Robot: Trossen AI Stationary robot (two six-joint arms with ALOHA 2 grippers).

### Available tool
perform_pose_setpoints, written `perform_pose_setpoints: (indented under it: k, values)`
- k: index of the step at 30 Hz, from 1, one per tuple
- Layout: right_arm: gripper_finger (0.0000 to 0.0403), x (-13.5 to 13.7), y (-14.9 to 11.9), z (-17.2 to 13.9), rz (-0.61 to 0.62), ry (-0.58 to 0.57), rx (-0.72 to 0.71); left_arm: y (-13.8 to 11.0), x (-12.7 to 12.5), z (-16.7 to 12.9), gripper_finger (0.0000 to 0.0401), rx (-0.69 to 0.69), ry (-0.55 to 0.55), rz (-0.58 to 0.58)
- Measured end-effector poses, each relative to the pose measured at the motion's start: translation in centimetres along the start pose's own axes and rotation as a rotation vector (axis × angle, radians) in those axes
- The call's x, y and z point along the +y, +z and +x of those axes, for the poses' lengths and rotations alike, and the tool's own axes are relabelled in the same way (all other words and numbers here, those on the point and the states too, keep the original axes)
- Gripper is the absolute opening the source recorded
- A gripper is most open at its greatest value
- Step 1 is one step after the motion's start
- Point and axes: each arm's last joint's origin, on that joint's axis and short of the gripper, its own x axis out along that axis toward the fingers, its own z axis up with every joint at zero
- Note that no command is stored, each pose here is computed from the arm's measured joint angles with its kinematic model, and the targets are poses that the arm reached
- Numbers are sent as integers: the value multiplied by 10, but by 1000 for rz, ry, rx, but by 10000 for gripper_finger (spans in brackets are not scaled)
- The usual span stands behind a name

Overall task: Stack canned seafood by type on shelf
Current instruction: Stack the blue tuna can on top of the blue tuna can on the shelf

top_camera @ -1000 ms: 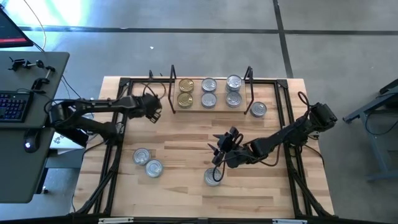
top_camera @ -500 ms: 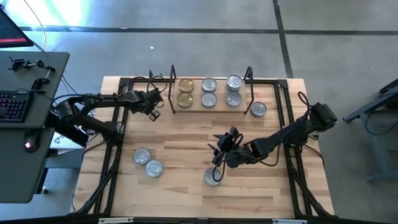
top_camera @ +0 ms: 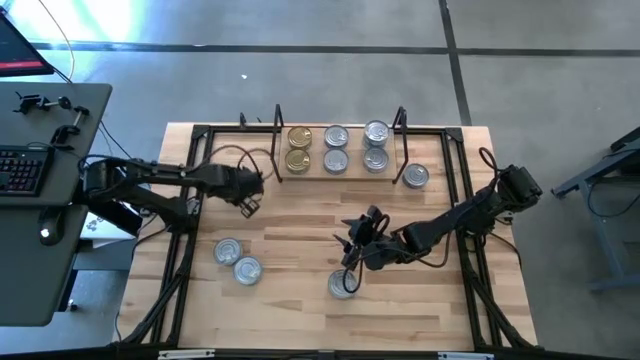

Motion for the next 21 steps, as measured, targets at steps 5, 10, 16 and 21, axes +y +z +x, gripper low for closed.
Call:
perform_pose_setpoints:
  k: [5,10,16,21]
  values:
    - [216,4,-2,-1,-58,102,46,-15,-30,-10,2,-63,-95,44]
    - [216,8,-4,-5,-104,134,52,-27,-66,-18,1,-88,-352,76]
    - [216,7,-5,-4,-108,134,64,-29,-111,-22,1,-267,-567,169]
    - [216,7,-6,-4,-116,133,69,-26,-138,-22,1,-401,-661,282]
